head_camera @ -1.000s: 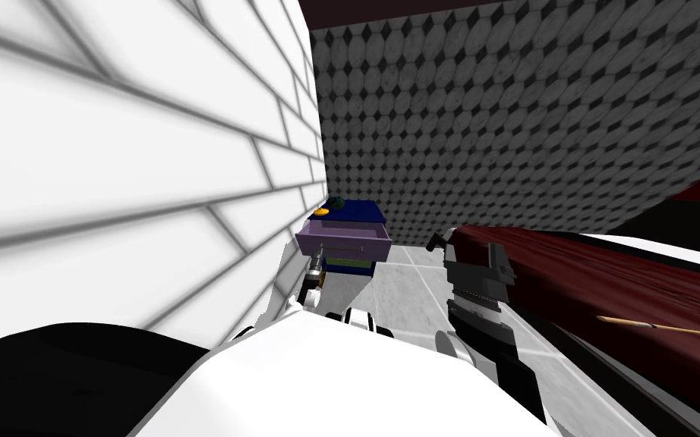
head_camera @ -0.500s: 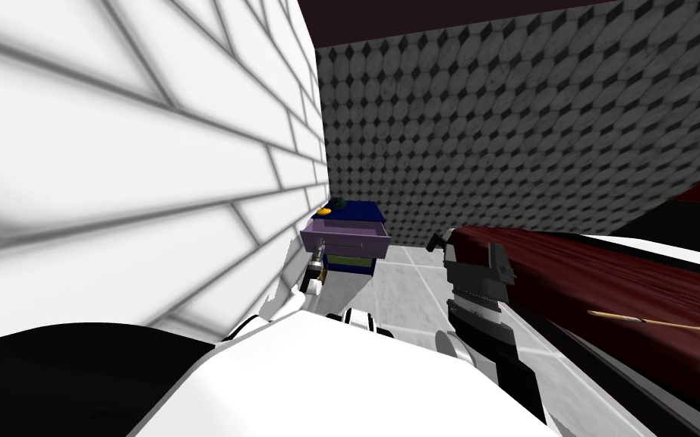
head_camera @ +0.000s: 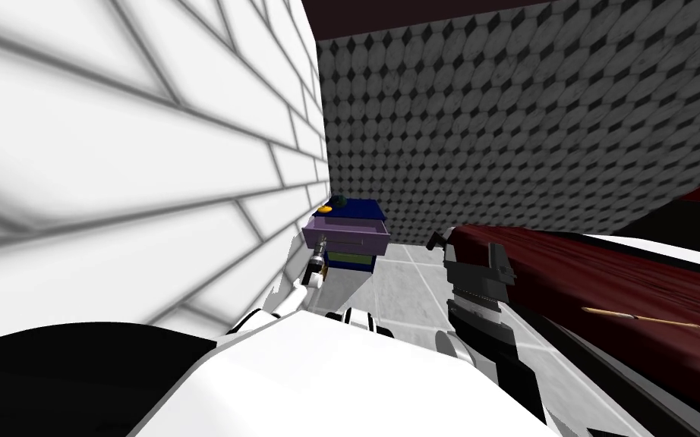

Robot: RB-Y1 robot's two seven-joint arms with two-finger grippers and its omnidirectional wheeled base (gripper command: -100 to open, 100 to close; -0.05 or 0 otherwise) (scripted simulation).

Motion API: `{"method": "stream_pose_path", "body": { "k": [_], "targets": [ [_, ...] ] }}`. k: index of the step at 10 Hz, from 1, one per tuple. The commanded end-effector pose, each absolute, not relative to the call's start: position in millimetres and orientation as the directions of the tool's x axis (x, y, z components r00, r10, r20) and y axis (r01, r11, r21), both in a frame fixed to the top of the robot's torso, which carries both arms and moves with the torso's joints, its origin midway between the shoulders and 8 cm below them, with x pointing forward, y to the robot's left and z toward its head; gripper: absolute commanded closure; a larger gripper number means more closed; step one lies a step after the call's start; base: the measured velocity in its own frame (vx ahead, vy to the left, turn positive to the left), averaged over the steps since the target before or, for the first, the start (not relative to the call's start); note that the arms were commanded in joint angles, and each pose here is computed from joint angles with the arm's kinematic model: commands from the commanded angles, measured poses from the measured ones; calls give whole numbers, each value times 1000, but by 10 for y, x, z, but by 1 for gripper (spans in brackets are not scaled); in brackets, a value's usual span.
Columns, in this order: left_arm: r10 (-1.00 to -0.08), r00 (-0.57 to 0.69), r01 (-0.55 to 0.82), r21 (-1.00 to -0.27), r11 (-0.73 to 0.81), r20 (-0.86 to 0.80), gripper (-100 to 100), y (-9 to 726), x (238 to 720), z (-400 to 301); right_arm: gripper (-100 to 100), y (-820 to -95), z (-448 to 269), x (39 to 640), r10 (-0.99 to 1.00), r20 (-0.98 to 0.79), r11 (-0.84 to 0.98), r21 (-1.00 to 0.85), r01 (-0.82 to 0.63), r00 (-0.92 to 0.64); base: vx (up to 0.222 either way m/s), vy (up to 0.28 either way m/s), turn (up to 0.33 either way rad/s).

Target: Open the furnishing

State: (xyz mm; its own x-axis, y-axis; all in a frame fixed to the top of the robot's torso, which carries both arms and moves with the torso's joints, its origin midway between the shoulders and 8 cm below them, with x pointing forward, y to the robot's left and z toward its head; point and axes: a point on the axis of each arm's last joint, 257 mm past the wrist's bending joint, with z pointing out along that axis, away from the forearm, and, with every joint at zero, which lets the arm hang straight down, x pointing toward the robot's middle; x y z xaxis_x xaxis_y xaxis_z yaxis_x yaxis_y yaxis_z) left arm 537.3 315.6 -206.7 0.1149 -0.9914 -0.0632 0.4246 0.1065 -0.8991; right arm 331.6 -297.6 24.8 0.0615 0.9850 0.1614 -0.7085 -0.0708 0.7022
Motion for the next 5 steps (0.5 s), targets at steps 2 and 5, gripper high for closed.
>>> {"method": "stream_pose_path", "body": {
  "k": [2,5],
  "targets": [
    [-991,116,410,-906,106,-64,0,3162,5359,-2132,0,-2976,248,3316,985,161,-71,702,-708,62,0,0,0],
    [-991,116,401,-910,106,-64,0,3168,5350,-2175,0,-2976,248,3316,985,161,-71,702,-708,62,0,0,0]
  ]
}}
